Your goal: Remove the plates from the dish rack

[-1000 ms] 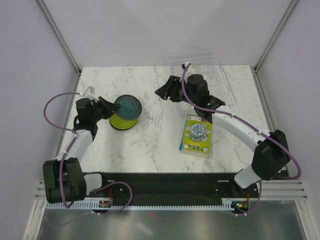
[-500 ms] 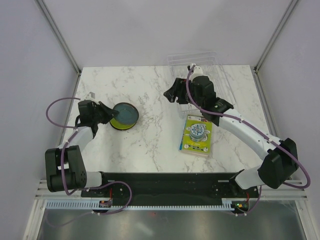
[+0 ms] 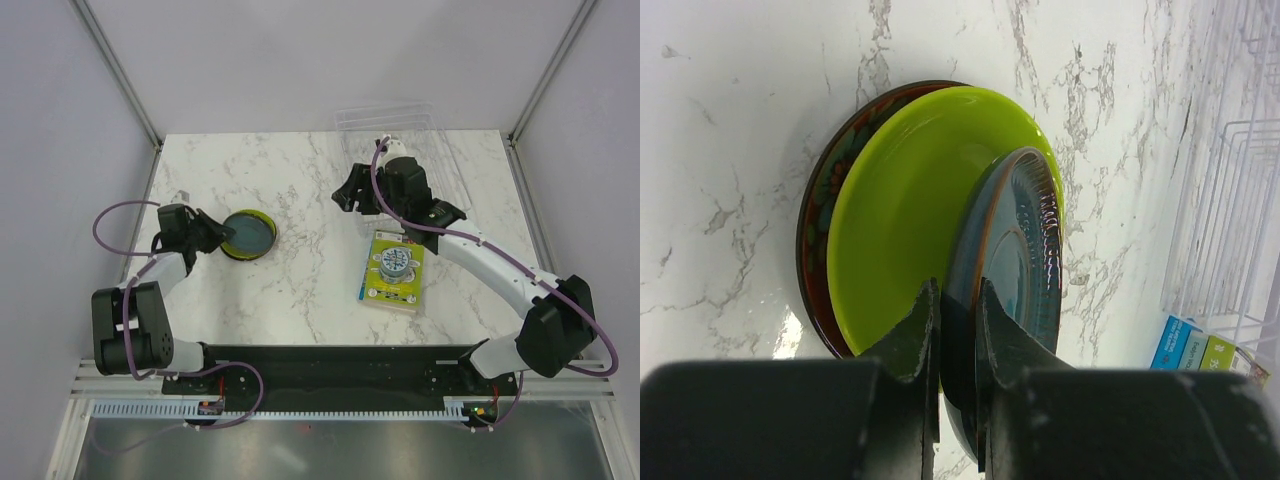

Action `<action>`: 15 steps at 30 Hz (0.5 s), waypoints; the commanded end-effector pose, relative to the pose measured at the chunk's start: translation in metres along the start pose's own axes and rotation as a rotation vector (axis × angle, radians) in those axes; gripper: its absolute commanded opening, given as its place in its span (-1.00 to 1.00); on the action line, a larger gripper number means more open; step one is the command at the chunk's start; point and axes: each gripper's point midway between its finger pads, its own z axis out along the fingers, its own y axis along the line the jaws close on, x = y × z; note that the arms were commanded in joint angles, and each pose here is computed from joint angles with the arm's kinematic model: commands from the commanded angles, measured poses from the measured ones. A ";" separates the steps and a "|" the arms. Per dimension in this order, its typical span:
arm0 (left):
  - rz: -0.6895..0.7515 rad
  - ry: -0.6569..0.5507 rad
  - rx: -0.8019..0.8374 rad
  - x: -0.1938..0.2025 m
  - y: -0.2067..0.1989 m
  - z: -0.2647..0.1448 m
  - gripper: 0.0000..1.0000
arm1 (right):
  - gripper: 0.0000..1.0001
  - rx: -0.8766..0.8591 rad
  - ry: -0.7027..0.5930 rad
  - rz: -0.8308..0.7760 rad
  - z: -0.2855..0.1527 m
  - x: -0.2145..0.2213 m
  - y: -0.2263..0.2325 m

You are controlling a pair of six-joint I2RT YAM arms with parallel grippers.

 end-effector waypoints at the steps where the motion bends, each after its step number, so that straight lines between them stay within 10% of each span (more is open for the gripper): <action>1: 0.039 -0.040 0.024 -0.012 -0.004 0.004 -0.93 | 0.41 -0.021 -0.014 -0.013 -0.006 -0.006 0.001; 5: 0.048 -0.039 0.010 -0.011 0.000 0.004 -0.64 | 0.42 -0.018 0.000 -0.011 -0.005 -0.001 -0.002; 9: 0.058 -0.044 0.015 -0.013 -0.002 0.002 0.13 | 0.43 -0.016 0.001 -0.012 -0.007 -0.001 -0.004; 15: 0.055 -0.047 0.010 -0.015 -0.005 -0.002 0.43 | 0.43 -0.013 0.009 -0.015 -0.009 0.003 -0.006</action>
